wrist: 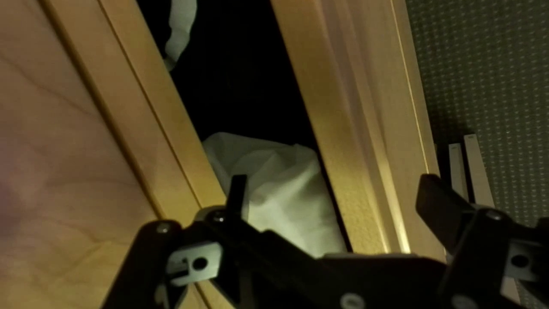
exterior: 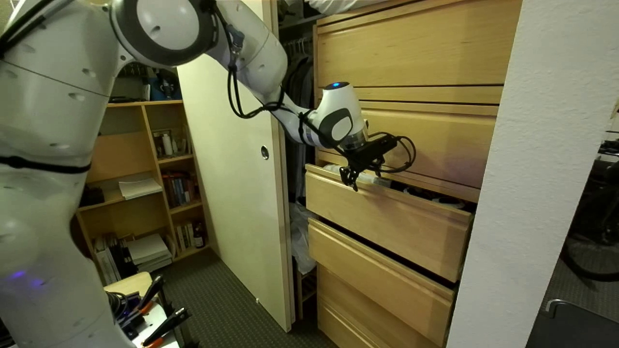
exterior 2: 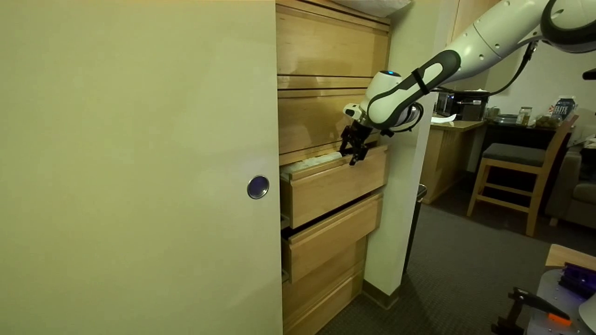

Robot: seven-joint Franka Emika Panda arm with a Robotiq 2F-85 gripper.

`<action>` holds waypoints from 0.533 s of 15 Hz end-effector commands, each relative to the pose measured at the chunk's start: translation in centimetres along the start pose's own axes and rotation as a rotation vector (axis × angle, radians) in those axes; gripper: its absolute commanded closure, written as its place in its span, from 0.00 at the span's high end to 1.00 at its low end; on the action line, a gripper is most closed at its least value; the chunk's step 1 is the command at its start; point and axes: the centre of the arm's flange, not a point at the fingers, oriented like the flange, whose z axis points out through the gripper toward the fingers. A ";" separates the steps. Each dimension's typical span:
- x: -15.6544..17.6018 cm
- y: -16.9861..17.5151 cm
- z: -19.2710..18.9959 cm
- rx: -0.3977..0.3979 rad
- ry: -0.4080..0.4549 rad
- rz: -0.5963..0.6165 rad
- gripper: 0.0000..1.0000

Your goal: Open the middle drawer of the cabinet.

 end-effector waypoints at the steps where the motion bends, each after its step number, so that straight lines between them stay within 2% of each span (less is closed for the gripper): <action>1: 0.2 0.5 2.2 -0.006 0.015 0.004 1.00; 8: -0.8 0.2 3.8 -0.001 -0.029 0.005 1.00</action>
